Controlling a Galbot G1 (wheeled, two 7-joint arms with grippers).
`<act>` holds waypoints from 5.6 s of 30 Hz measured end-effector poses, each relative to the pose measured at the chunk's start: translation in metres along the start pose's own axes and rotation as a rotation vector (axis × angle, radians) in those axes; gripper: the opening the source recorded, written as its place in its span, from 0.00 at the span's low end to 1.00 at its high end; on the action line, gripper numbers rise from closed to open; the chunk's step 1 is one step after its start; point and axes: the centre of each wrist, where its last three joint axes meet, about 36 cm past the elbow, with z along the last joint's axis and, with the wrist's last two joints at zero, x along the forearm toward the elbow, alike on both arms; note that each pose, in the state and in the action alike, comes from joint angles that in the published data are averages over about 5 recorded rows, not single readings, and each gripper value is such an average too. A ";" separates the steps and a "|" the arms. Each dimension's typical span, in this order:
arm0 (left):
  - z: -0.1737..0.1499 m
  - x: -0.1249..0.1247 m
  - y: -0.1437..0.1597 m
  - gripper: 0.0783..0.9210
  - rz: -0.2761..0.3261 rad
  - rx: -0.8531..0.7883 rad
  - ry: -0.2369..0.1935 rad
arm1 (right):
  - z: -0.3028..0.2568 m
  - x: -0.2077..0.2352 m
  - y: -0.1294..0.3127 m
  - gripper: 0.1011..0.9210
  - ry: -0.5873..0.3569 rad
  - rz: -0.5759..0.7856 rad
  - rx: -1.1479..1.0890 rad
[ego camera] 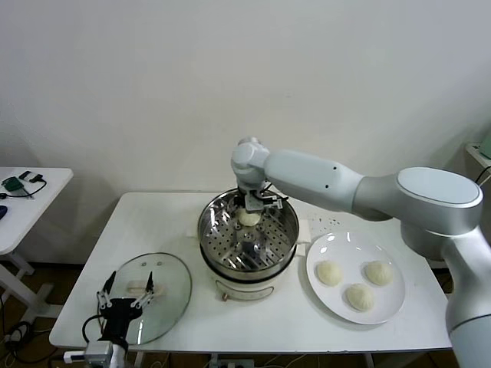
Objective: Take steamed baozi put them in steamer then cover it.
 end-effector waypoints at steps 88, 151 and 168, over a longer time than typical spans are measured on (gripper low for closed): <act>0.000 0.013 -0.003 0.88 0.042 -0.023 0.010 | -0.075 -0.062 0.300 0.72 -0.166 -0.076 -1.668; 0.000 0.016 -0.002 0.88 0.062 -0.035 0.011 | -0.055 -0.028 -0.041 0.87 -0.217 0.042 -1.399; 0.000 0.017 -0.002 0.88 0.062 -0.038 0.012 | -0.032 0.062 0.088 0.88 -0.204 0.057 -1.436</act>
